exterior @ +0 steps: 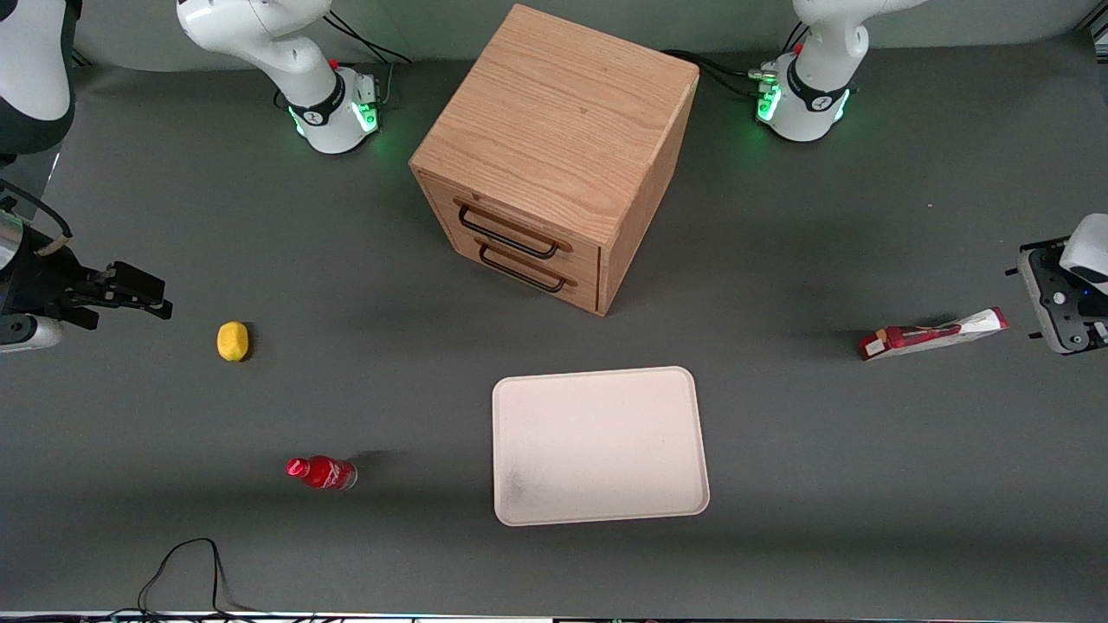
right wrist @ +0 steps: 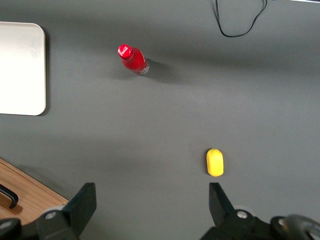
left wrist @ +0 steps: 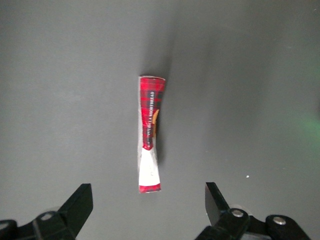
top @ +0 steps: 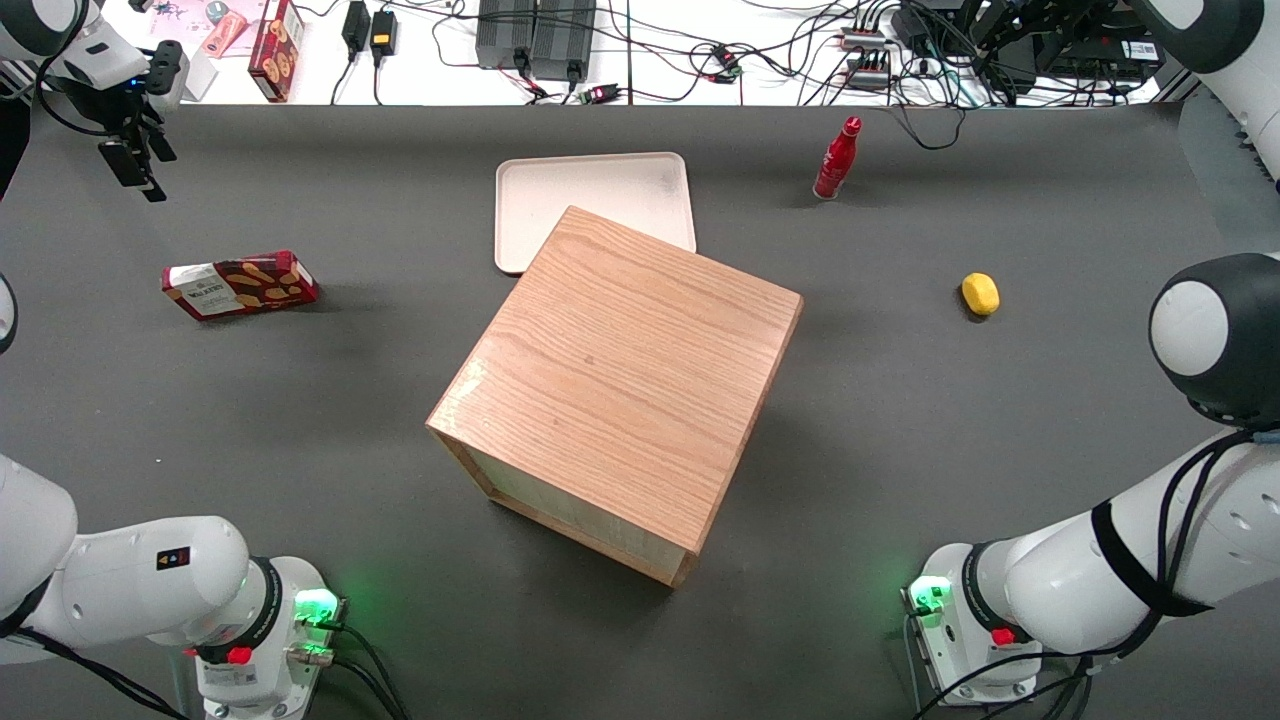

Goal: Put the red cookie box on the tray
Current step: 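Lower the open left gripper over the cookie box's end, then close the left gripper on the end of the cookie box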

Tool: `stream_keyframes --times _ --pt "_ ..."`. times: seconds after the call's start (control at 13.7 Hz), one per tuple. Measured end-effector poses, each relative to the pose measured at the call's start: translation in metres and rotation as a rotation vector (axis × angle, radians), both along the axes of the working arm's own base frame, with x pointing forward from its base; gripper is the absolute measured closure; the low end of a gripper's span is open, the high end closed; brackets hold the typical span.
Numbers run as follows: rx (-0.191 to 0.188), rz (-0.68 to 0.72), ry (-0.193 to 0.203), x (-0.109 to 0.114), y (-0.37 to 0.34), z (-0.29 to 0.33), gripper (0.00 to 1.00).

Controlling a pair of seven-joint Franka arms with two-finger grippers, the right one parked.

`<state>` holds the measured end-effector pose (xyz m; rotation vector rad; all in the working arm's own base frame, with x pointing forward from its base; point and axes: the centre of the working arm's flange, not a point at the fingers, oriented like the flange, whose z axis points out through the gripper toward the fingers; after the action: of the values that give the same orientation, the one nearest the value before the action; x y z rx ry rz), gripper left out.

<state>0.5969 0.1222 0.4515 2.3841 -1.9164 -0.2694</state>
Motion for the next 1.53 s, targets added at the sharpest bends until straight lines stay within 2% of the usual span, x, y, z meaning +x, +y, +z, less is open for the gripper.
stream_keyframes --times 0.37,0.58,1.1,1.53 --pt "0.0 -0.002 -0.025 0.0 0.005 -0.03 0.0" --pt "-0.009 -0.006 -0.009 -0.006 0.015 -0.062 0.0" --pt "-0.029 -0.133 -0.054 -0.019 0.026 -0.117 0.0" --pt "-0.045 -0.131 -0.038 -0.036 0.037 -0.164 0.01"
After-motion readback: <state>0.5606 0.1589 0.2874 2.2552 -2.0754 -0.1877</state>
